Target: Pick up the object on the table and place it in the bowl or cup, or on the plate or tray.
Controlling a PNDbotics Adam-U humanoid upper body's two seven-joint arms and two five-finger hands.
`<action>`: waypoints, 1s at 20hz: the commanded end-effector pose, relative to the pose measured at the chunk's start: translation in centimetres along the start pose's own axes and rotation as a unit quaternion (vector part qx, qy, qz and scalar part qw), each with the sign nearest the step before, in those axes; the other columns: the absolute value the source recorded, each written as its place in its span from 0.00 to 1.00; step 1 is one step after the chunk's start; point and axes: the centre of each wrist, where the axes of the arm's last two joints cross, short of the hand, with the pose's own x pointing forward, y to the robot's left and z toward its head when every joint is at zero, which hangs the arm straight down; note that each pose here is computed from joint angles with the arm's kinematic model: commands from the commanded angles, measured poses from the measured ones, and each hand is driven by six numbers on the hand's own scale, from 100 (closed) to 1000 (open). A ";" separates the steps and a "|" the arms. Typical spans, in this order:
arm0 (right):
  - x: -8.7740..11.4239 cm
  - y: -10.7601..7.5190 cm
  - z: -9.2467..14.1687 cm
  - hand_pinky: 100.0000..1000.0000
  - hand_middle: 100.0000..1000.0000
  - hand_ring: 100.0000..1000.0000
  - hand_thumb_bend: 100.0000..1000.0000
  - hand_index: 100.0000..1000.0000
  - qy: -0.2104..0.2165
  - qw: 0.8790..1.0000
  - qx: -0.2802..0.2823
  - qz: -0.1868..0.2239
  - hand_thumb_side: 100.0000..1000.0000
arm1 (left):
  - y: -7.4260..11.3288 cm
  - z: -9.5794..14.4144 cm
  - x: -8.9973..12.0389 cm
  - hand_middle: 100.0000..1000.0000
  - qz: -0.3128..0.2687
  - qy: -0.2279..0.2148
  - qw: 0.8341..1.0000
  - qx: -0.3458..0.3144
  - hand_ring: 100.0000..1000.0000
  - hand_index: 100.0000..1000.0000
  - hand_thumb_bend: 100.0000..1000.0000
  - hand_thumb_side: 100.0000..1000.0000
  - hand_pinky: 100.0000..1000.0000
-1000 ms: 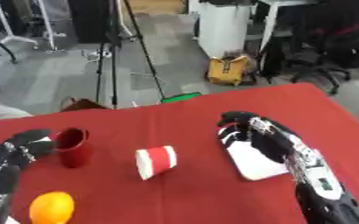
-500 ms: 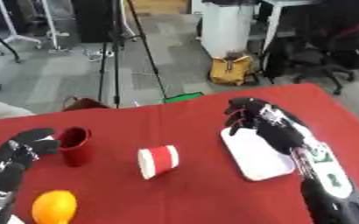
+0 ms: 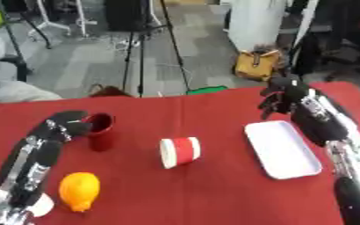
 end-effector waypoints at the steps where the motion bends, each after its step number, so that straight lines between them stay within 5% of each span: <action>1: 2.2 -0.7 -0.7 0.50 0.67 0.62 0.00 0.83 -0.042 0.998 0.000 0.039 0.59 | 0.8 -0.2 0.6 0.74 -0.021 -0.009 1.000 -0.003 0.72 0.77 0.69 0.74 0.78; 6: 3.1 -0.8 -0.7 0.50 0.68 0.62 0.00 0.83 -0.058 0.996 -0.006 0.065 0.57 | 1.2 -0.1 0.9 0.74 -0.035 -0.010 0.999 -0.006 0.72 0.77 0.70 0.73 0.78; 14: 3.8 -1.0 -0.3 0.51 0.68 0.62 0.00 0.83 -0.063 0.994 -0.017 0.091 0.55 | 3.5 0.4 1.8 0.73 -0.142 -0.015 0.989 -0.036 0.72 0.78 0.73 0.67 0.76; 17: 3.8 -1.2 -0.1 0.50 0.68 0.62 0.00 0.83 -0.059 0.994 -0.019 0.094 0.56 | 5.1 0.6 2.3 0.73 -0.239 -0.010 0.967 -0.082 0.73 0.80 0.85 0.60 0.73; 20: 3.8 -1.3 0.1 0.50 0.67 0.62 0.00 0.83 -0.055 0.994 -0.021 0.097 0.56 | 6.7 0.8 2.9 0.74 -0.370 0.006 0.916 -0.154 0.73 0.81 0.93 0.57 0.71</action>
